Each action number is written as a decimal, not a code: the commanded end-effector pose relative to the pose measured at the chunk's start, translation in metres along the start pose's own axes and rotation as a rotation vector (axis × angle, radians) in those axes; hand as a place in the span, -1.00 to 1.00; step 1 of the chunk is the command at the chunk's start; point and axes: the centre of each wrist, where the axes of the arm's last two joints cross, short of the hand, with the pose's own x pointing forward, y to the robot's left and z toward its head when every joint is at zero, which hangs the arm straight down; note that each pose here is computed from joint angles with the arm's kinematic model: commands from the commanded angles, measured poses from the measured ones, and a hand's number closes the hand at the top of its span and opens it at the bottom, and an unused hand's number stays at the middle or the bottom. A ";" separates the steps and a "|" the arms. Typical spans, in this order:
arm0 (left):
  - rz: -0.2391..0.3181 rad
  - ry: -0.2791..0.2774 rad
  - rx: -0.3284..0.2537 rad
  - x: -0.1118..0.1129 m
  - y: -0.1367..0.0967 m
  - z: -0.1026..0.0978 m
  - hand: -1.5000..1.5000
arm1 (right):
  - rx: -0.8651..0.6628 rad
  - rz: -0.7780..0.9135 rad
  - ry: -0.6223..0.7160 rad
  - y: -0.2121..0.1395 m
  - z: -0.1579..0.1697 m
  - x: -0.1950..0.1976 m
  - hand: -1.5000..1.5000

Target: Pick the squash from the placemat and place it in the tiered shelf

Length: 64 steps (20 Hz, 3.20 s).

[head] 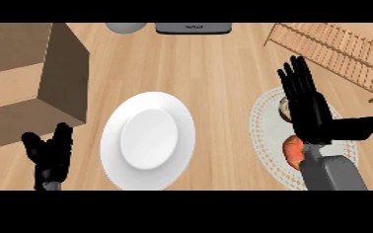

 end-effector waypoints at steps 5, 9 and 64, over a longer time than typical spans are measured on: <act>-0.128 -0.174 -0.121 0.030 0.027 0.099 0.00 | -0.220 0.225 0.090 -0.078 0.019 0.016 -1.00; -0.224 0.008 -0.084 0.008 0.058 0.140 0.00 | -0.404 0.394 0.199 -0.118 0.049 0.002 1.00; -0.289 -0.233 -0.164 0.035 0.064 0.112 0.00 | -0.093 1.099 0.552 -0.075 0.040 0.054 -1.00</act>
